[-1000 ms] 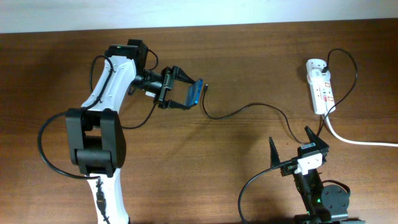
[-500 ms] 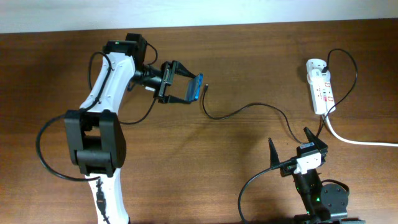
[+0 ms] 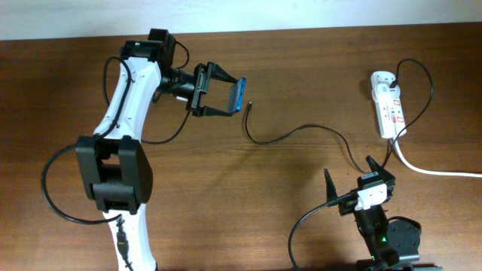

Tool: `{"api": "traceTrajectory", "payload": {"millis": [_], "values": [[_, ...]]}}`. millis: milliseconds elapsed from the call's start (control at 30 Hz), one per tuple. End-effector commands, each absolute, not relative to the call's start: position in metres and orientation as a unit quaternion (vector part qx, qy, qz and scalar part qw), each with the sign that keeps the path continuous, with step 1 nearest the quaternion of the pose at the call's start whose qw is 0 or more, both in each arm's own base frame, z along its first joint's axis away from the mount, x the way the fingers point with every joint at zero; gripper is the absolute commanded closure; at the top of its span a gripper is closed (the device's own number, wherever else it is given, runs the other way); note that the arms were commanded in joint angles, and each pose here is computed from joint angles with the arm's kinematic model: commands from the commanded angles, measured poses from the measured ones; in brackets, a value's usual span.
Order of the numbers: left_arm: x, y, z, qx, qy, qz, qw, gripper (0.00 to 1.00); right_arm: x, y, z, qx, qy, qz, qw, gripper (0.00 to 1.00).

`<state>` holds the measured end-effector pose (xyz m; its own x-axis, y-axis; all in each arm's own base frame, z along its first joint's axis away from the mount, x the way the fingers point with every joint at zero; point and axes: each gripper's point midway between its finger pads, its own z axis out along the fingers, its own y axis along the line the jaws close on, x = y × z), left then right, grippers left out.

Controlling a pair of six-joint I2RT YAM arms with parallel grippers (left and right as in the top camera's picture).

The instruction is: Plug charger to phone and switch on socket

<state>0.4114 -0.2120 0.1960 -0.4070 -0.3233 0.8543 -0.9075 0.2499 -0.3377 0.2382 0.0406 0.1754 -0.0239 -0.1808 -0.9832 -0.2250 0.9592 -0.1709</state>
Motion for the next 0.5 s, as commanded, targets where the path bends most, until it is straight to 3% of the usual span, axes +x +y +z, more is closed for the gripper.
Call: {"api": "traceTrajectory", "payload": {"millis": [0,467], "values": [[0.4143,-0.2130,0.2141,0.422,-0.704,0.459,0.341,1.00,0.2363,0.0417,0.1864,-0.140,0.707,0.019,0.693,0.02],[0.4146,-0.2117,0.2107,0.426,-0.708,0.452,0.335,1.00,0.2360,0.0417,0.1803,-0.128,0.718,0.032,0.684,0.02]]}}
